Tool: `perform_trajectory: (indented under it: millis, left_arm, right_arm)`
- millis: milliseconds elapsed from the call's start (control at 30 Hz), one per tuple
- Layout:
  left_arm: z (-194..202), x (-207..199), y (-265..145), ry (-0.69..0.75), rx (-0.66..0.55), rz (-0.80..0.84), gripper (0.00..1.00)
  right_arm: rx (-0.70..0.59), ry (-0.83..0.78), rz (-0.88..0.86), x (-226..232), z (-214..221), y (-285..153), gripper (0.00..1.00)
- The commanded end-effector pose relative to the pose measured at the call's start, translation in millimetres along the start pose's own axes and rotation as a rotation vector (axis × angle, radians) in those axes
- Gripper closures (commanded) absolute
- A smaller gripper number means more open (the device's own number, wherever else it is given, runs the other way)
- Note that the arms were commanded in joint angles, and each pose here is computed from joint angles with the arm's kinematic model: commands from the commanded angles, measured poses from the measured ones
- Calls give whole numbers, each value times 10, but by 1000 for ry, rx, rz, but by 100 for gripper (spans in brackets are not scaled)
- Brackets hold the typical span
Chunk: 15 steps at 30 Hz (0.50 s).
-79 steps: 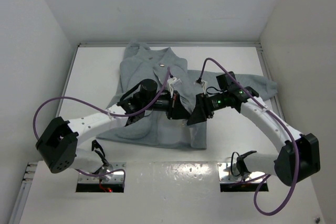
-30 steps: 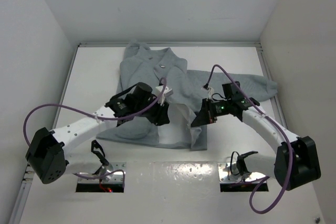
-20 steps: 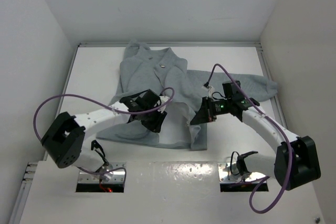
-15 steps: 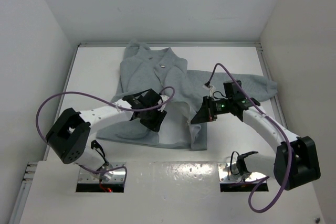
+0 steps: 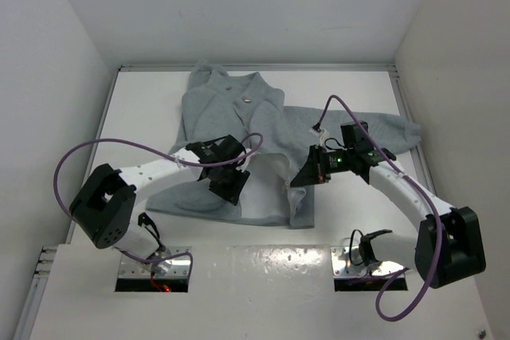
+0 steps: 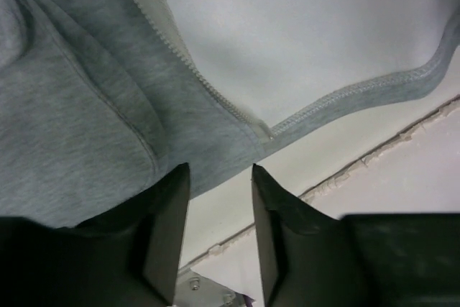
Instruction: Zip up the jacket
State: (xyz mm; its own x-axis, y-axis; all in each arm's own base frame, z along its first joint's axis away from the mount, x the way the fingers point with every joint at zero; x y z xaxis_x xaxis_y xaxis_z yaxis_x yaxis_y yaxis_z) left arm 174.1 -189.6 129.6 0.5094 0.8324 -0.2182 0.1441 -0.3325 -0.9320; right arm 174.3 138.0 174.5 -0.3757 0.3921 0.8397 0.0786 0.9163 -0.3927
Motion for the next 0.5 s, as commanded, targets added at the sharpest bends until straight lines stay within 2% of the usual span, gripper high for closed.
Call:
perform_trajectory:
  millis: [0,333,367,467]
  left_arm:
    - [186,27,28,-81,95,20,53]
    - [239,131,197,-181,149,-85,59]
    - [243,153,221,-190,153,-110,57]
    - [248,189,307,-192,183,-142,42]
  right_arm:
    - [-30,-36,-3,43,-121,-26,100]
    - [-46,-5,6,-4,-152,-60,100]
    - [-48,1,6,-2,-163,-57,100]
    - [-48,11,1,-23,-187,-38,100]
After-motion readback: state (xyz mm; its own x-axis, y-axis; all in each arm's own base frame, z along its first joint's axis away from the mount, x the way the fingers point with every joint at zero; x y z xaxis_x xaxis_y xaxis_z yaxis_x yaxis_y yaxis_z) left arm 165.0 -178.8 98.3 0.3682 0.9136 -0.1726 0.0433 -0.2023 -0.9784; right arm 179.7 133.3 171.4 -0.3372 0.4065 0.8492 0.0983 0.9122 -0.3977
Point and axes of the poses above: each gripper's point midway between its finger pads, its own y axis out along the fingers, its own x axis along the line the jaws close on, z = x × y, the point moved 8 cm from there along -y, back along the fingers, and after that the axes turned 2 degrees about -y, right-handed, at the moved point
